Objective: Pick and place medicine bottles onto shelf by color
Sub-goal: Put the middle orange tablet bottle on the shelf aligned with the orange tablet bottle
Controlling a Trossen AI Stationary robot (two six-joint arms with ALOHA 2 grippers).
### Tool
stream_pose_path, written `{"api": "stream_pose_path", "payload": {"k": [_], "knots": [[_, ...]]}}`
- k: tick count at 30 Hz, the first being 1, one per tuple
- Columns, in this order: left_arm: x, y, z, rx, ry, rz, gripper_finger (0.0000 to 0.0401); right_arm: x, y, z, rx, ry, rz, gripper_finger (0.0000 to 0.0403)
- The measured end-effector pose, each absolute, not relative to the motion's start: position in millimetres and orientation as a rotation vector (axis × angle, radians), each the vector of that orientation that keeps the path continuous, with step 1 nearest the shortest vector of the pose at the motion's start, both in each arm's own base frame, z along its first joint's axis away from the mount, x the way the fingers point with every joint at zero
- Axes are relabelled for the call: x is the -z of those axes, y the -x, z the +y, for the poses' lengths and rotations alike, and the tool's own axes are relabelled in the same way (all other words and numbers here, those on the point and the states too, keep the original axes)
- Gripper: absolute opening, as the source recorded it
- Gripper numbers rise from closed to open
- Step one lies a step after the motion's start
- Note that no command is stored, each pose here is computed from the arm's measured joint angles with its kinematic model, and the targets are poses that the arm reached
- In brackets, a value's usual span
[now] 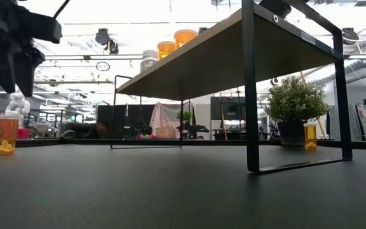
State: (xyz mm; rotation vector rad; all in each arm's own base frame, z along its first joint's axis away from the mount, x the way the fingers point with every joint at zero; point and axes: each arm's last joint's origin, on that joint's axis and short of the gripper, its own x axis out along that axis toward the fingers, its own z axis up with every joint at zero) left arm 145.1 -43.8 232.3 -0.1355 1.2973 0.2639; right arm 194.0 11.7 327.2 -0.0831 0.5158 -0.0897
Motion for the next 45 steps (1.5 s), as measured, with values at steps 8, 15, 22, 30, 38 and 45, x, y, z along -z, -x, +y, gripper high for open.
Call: {"api": "stream_pose_path", "payload": {"k": [8, 15, 22, 30, 38, 45], "knots": [[-226.2, -152.4, -40.9, -0.217, 0.133, 1.363, 0.0281, -327.1, -194.1, 11.7, 0.089, 0.082, 0.517, 0.0178], [-220.8, -156.7, -42.1, -0.219, 0.109, 1.400, 0.0280, -327.0, -194.1, 11.8, 0.090, 0.070, 0.517, 0.0178], [-210.5, -153.9, -41.2, -0.228, 0.103, 1.416, 0.0280, -327.0, -194.0, 11.8, 0.090, 0.070, 0.518, 0.0178], [-190.7, -150.6, -40.3, -0.233, 0.108, 1.416, 0.0280, -327.1, -194.1, 11.8, 0.089, 0.070, 0.517, 0.0178], [-187.4, -151.4, -40.5, -0.229, 0.115, 1.401, 0.0272, -327.1, -194.1, 11.8, 0.089, 0.070, 0.516, 0.0178], [-187.2, -151.2, -41.2, -0.212, 0.136, 1.411, 0.0216, -327.1, -194.1, 11.8, 0.089, 0.070, 0.516, 0.0178]]}}
